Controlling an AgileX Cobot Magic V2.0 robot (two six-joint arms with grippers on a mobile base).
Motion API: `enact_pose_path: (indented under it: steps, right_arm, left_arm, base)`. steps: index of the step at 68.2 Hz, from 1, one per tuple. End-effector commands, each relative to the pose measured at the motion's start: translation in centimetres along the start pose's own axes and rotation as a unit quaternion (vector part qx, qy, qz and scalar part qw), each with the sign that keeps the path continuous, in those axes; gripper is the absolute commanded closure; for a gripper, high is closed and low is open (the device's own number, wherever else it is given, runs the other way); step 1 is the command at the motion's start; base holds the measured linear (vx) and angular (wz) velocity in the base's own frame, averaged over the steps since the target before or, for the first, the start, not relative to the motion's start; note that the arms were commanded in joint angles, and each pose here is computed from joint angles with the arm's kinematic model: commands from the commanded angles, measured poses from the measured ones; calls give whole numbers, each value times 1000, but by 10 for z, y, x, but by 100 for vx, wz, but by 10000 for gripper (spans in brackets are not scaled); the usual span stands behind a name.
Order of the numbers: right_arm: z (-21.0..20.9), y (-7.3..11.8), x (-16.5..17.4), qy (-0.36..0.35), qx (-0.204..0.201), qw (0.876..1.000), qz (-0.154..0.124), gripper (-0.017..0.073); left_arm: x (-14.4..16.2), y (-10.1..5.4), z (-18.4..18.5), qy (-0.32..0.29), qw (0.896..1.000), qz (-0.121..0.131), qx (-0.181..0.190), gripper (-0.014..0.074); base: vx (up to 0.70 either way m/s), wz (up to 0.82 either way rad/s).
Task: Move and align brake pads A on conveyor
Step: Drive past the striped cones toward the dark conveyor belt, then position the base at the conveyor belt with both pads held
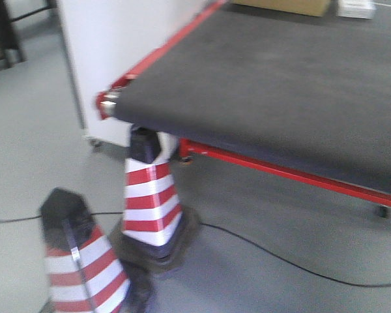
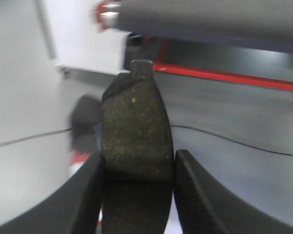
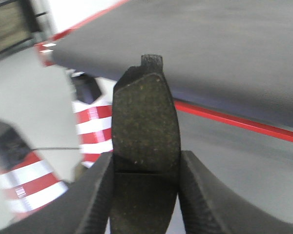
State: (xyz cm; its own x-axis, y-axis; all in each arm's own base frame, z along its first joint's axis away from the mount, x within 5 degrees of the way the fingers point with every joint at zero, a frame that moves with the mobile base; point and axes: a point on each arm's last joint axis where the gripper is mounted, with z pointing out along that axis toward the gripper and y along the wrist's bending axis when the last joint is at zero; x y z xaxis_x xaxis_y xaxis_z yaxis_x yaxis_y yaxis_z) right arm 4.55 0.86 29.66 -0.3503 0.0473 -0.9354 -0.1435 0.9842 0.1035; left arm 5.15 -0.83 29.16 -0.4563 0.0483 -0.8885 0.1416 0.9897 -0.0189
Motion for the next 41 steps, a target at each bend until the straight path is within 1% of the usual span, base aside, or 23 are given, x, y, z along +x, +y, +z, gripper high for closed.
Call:
enact_pose_path:
  steps: [1,24,32,41]
  right_arm:
    - [-4,1,-17,-58,0,998,-4,566]
    - [-4,1,-16,-57,0,998,-4,566]
    - [-4,1,-17,-58,0,998,-4,566]
    - [-4,1,-17,-58,0,998,-4,566]
  left_arm:
    - [-15,-1,-5,-54,998,-8,4,600]
    - [-15,-1,-5,-54,998,-8,4,600]
    - [-15,-1,-5,-54,998,-8,4,600]
    - [-15,-1,-5,-54,998,-8,4,600]
  base:
    - [15,-91]
    - [11,-89]
    - [7,-62]
    - [5,-35]
